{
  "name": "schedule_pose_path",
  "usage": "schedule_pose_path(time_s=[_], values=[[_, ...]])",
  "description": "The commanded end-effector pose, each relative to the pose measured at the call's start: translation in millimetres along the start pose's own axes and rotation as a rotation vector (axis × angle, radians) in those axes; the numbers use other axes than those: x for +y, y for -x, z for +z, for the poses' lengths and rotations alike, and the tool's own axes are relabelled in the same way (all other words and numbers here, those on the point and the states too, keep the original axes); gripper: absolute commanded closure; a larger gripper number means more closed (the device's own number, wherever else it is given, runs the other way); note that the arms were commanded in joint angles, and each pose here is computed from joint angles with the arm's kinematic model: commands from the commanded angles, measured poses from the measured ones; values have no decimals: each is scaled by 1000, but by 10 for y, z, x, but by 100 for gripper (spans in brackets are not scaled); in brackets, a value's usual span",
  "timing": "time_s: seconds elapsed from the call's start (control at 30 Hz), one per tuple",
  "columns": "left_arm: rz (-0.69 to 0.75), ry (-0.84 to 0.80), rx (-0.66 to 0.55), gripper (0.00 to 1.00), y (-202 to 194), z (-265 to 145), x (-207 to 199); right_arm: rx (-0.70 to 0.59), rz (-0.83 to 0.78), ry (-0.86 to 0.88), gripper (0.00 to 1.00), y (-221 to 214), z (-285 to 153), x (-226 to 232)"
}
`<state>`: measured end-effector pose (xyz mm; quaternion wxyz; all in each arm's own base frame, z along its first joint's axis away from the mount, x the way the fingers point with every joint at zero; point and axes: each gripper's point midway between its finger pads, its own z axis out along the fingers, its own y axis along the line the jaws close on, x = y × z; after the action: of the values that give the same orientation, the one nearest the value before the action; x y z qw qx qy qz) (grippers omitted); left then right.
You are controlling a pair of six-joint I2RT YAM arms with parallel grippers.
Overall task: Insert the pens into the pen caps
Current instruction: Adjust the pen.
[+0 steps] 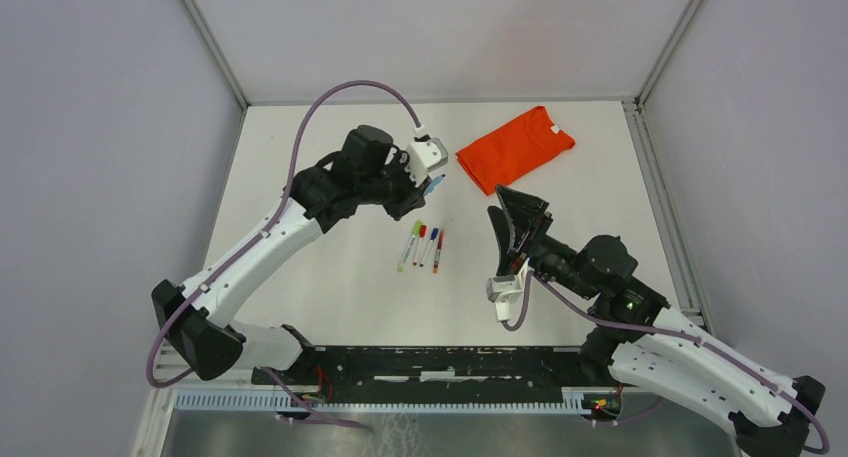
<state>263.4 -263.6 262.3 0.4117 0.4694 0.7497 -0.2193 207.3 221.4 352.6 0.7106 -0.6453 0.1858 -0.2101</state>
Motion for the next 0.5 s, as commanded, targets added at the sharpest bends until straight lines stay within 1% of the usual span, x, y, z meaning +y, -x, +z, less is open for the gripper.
schedule_pose_path(time_s=[0.0, 0.07, 0.17, 0.2, 0.27, 0.33, 0.47], values=[[174, 273, 232, 98, -272, 5, 385, 32, 167, -86, 28, -59, -39, -25], [264, 352, 360, 98, -437, 11, 459, 52, 189, -100, 28, -95, -59, 18], [439, 460, 539, 98, -618, -44, 566, 90, 205, -128, 28, -161, -107, 43], [492, 482, 588, 98, -677, -67, 599, 112, 210, -134, 28, -198, -128, 64], [602, 474, 685, 98, -838, -118, 626, 138, 215, -150, 28, -242, -170, 70], [668, 487, 721, 98, -879, -178, 673, 151, 229, -165, 27, -264, -218, 69], [762, 577, 657, 98, -721, -303, 789, 140, 287, -168, 27, -239, -286, 129]])
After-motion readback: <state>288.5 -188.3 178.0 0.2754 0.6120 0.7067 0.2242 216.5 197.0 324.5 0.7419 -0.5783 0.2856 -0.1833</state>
